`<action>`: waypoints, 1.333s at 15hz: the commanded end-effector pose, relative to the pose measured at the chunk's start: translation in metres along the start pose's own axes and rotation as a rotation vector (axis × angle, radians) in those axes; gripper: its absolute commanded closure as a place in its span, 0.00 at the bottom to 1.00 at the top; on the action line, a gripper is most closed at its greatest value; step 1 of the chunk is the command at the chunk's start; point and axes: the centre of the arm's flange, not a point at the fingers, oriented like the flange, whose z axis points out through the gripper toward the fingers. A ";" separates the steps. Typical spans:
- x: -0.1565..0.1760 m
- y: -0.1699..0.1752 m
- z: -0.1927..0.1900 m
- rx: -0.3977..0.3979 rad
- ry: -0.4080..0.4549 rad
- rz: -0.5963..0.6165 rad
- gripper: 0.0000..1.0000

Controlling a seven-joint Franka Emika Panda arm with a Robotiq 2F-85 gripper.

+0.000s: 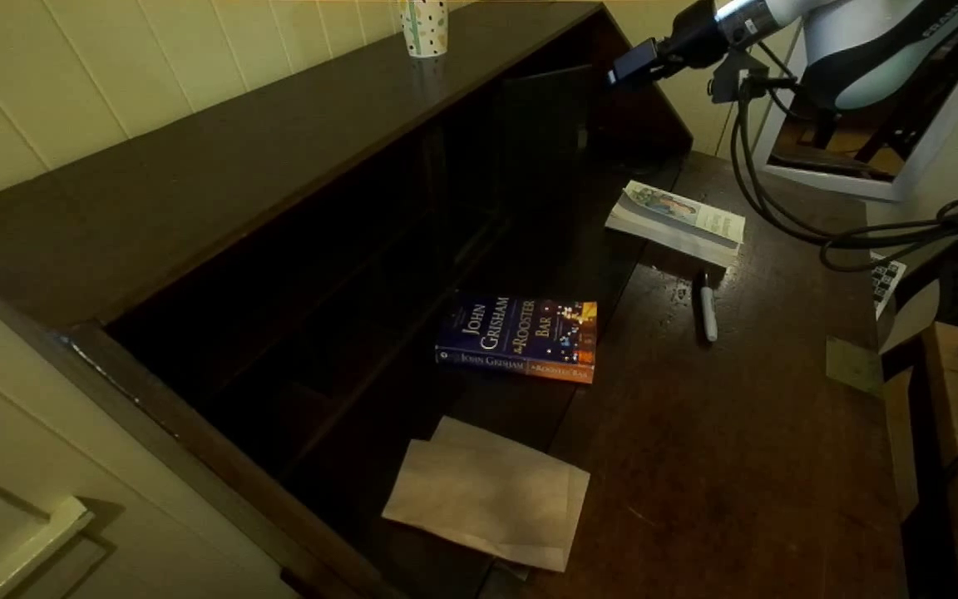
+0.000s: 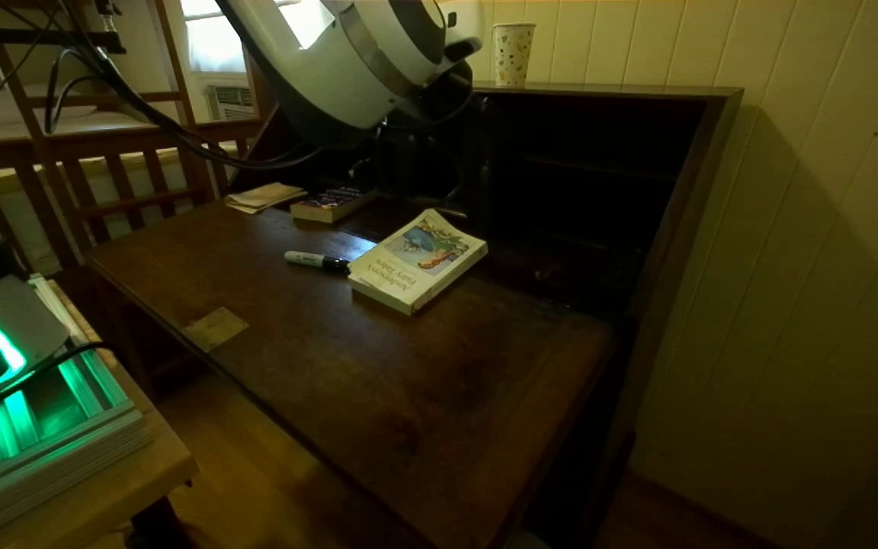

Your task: Move the two books

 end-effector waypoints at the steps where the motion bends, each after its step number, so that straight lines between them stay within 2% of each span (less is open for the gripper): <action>1: 0.024 0.013 0.011 0.063 0.002 -0.020 0.00; 13: 0.041 0.002 0.037 0.176 -0.008 -0.033 0.00; 20: 0.039 -0.014 0.054 0.200 -0.098 0.020 0.00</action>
